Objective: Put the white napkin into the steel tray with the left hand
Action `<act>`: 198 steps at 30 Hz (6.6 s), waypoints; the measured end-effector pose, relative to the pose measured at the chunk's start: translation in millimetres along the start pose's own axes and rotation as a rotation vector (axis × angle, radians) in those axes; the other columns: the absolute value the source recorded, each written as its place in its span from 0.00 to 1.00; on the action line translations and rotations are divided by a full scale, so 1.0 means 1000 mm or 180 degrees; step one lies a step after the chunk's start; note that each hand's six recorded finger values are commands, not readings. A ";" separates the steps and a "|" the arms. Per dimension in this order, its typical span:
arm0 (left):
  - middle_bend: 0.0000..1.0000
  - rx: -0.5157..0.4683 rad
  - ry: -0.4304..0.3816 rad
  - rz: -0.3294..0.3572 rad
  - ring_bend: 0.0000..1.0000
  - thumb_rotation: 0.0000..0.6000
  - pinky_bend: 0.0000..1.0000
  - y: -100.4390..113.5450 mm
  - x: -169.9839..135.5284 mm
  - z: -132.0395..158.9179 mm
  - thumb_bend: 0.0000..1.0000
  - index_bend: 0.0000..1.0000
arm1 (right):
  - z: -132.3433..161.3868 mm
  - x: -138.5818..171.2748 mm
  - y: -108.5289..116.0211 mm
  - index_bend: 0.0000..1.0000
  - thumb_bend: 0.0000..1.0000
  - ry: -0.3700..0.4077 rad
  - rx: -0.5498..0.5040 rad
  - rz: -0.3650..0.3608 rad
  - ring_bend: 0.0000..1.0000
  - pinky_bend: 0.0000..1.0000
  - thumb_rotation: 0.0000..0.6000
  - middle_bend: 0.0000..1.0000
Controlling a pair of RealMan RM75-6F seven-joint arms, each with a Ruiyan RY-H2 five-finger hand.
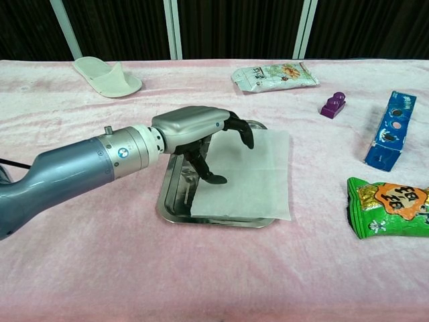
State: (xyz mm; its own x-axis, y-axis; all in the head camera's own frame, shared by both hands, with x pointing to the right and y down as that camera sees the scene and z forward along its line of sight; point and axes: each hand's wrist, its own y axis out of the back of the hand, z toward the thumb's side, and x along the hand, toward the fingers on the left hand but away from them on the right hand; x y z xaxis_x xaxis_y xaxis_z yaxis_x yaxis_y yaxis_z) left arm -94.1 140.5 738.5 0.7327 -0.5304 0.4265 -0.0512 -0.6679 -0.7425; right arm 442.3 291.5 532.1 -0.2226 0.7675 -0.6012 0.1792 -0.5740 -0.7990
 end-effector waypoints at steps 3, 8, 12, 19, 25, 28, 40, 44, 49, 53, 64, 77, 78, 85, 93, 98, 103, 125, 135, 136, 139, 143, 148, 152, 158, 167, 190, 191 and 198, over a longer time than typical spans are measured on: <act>0.26 0.0004 -0.0022 -0.0044 0.09 1.00 0.19 -0.004 0.003 0.003 0.21 0.31 | 0.000 0.000 0.000 0.00 0.35 -0.0002 -0.0001 0.0004 0.06 0.15 1.00 0.00; 0.28 -0.0024 -0.0022 -0.0075 0.09 1.00 0.19 -0.009 0.007 0.004 0.21 0.32 | -0.001 0.000 0.000 0.00 0.35 -0.0007 -0.0007 0.0007 0.06 0.15 1.00 0.00; 0.28 -0.0012 -0.0017 -0.0094 0.09 1.00 0.19 -0.011 0.010 0.004 0.21 0.32 | 0.000 0.000 0.000 0.00 0.35 -0.0006 -0.0010 0.0007 0.06 0.15 1.00 0.00; 0.29 -0.0010 -0.0009 -0.0165 0.09 1.00 0.19 -0.016 0.012 0.003 0.21 0.32 | -0.001 0.000 0.001 0.00 0.36 -0.0009 -0.0016 0.0009 0.06 0.15 1.00 0.00; 0.29 0.0090 -0.0020 -0.0245 0.09 1.00 0.19 -0.022 0.011 0.002 0.21 0.32 | 0.000 0.001 0.001 0.00 0.36 -0.0002 -0.0025 0.0002 0.06 0.15 1.00 0.00; 0.29 0.0131 -0.0004 -0.0281 0.09 1.00 0.19 -0.024 0.011 0.000 0.21 0.32 | 0.000 0.001 0.001 0.00 0.36 0.0000 -0.0030 0.0004 0.06 0.15 1.00 0.00; 0.29 0.0399 0.0133 -0.0429 0.09 1.00 0.19 -0.027 0.008 -0.007 0.21 0.32 | 0.000 0.000 0.001 0.00 0.36 0.0014 -0.0037 0.0014 0.06 0.16 1.00 0.00; 0.29 0.0495 0.0176 -0.0386 0.09 1.00 0.19 -0.025 0.007 -0.009 0.21 0.32 | 0.000 0.000 0.001 0.00 0.36 0.0012 -0.0045 0.0012 0.06 0.16 1.00 0.00; 0.29 0.0569 0.0257 -0.0376 0.09 1.00 0.19 -0.025 0.003 -0.013 0.21 0.32 | 0.000 0.000 0.001 0.00 0.36 0.0019 -0.0041 0.0014 0.06 0.16 1.00 0.00; 0.29 0.0603 0.0352 -0.0377 0.09 1.00 0.19 -0.025 -0.001 -0.016 0.21 0.32 | 0.001 0.000 0.001 0.00 0.36 0.0020 -0.0035 0.0017 0.06 0.16 1.00 0.00; 0.29 0.0462 0.0394 -0.0375 0.09 1.00 0.21 -0.020 -0.006 -0.009 0.21 0.32 | 0.001 0.000 0.000 0.00 0.36 0.0014 -0.0041 0.0032 0.06 0.16 1.00 0.00; 0.29 0.0746 0.0081 -0.0405 0.09 1.00 0.18 -0.018 -0.012 -0.012 0.21 0.31 | 0.001 0.000 0.000 0.00 0.36 0.0015 -0.0048 0.0027 0.06 0.16 1.00 0.00; 0.29 0.0752 0.0065 -0.0399 0.09 1.00 0.18 -0.017 -0.012 -0.013 0.21 0.31 | 0.001 0.000 0.000 0.00 0.36 0.0014 -0.0049 0.0028 0.06 0.16 1.00 0.00; 0.29 0.0772 0.0003 -0.0363 0.09 1.00 0.17 -0.013 -0.011 -0.021 0.21 0.31 | 0.001 0.000 0.000 0.00 0.36 0.0006 -0.0049 0.0030 0.06 0.16 1.00 0.00; 0.29 0.0885 -0.0106 -0.0320 0.09 1.00 0.17 -0.009 -0.004 -0.024 0.21 0.31 | 0.001 0.000 -0.001 0.00 0.36 -0.0003 -0.0065 0.0044 0.06 0.16 1.00 0.00; 0.29 0.0956 -0.0219 -0.0256 0.09 1.00 0.17 -0.005 -0.001 -0.023 0.21 0.31 | 0.001 -0.001 -0.001 0.00 0.36 -0.0008 -0.0075 0.0049 0.06 0.16 1.00 0.00; 0.29 0.1079 -0.0346 -0.0297 0.09 1.00 0.17 -0.007 -0.001 -0.022 0.21 0.31 | 0.001 -0.001 -0.002 0.00 0.36 -0.0014 -0.0088 0.0061 0.06 0.16 1.00 0.00; 0.29 0.1202 -0.0569 -0.0310 0.09 1.00 0.18 -0.016 0.000 -0.016 0.21 0.29 | 0.000 0.000 -0.002 0.00 0.36 -0.0029 -0.0096 0.0093 0.06 0.16 1.00 0.00; 0.28 0.1424 -0.0748 -0.0291 0.09 1.00 0.19 -0.014 -0.007 -0.021 0.21 0.29 | 0.001 -0.001 -0.003 0.00 0.36 -0.0022 -0.0090 0.0093 0.06 0.16 1.00 0.00; 0.28 0.1428 -0.0743 -0.0292 0.09 1.00 0.19 -0.014 -0.007 -0.022 0.21 0.29 | 0.001 -0.001 -0.003 0.00 0.36 -0.0024 -0.0089 0.0094 0.06 0.16 1.00 0.00; 0.28 0.1422 -0.0713 -0.0282 0.09 1.00 0.19 -0.013 -0.006 -0.025 0.21 0.29 | 0.001 -0.001 -0.003 0.00 0.36 -0.0027 -0.0088 0.0096 0.06 0.16 1.00 0.00; 0.28 0.1386 -0.0682 -0.0252 0.09 1.00 0.19 -0.011 -0.005 -0.026 0.21 0.29 | 0.001 -0.001 -0.003 0.00 0.36 -0.0027 -0.0087 0.0094 0.06 0.16 1.00 0.00; 0.28 0.1397 -0.0689 -0.0282 0.09 1.00 0.19 -0.014 -0.005 -0.026 0.21 0.29 | 0.001 -0.001 -0.002 0.00 0.36 -0.0028 -0.0095 0.0092 0.06 0.16 1.00 0.00; 0.28 0.1429 -0.0705 -0.0292 0.09 1.00 0.19 -0.014 -0.006 -0.027 0.21 0.29 | 0.001 -0.001 -0.002 0.00 0.36 -0.0024 -0.0098 0.0085 0.06 0.16 1.00 0.00; 0.28 0.1450 -0.0694 -0.0303 0.09 1.00 0.19 -0.014 -0.009 -0.030 0.21 0.29 | 0.001 -0.001 -0.002 0.00 0.36 -0.0019 -0.0096 0.0085 0.06 0.16 1.00 0.00; 0.28 0.1486 -0.0681 -0.0316 0.09 1.00 0.19 -0.015 -0.011 -0.034 0.21 0.29 | 0.001 -0.001 -0.003 0.00 0.36 -0.0023 -0.0092 0.0087 0.06 0.16 1.00 0.00; 0.28 0.1511 -0.0681 -0.0292 0.09 1.00 0.19 -0.013 -0.010 -0.035 0.21 0.29 | 0.001 -0.001 -0.003 0.00 0.36 -0.0033 -0.0090 0.0090 0.06 0.16 1.00 0.00; 0.28 0.1507 -0.0682 -0.0287 0.09 1.00 0.19 -0.013 -0.010 -0.035 0.21 0.29 | 0.001 -0.001 -0.003 0.00 0.36 -0.0033 -0.0090 0.0089 0.06 0.16 1.00 0.00; 0.28 0.1476 -0.0713 -0.0184 0.09 1.00 0.19 -0.006 -0.009 -0.031 0.21 0.29 | 0.001 -0.001 -0.003 0.00 0.36 -0.0036 -0.0089 0.0088 0.06 0.16 1.00 0.00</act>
State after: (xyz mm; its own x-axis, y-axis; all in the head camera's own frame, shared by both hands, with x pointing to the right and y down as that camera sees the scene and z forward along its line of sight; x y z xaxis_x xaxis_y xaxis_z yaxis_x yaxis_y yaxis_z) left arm -121.7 133.1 754.8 0.8554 -0.3405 0.3903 0.2626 -0.3643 -0.8935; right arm 441.0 292.0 535.0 -0.2279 0.7480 -0.6233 0.2122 -0.5866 -0.7815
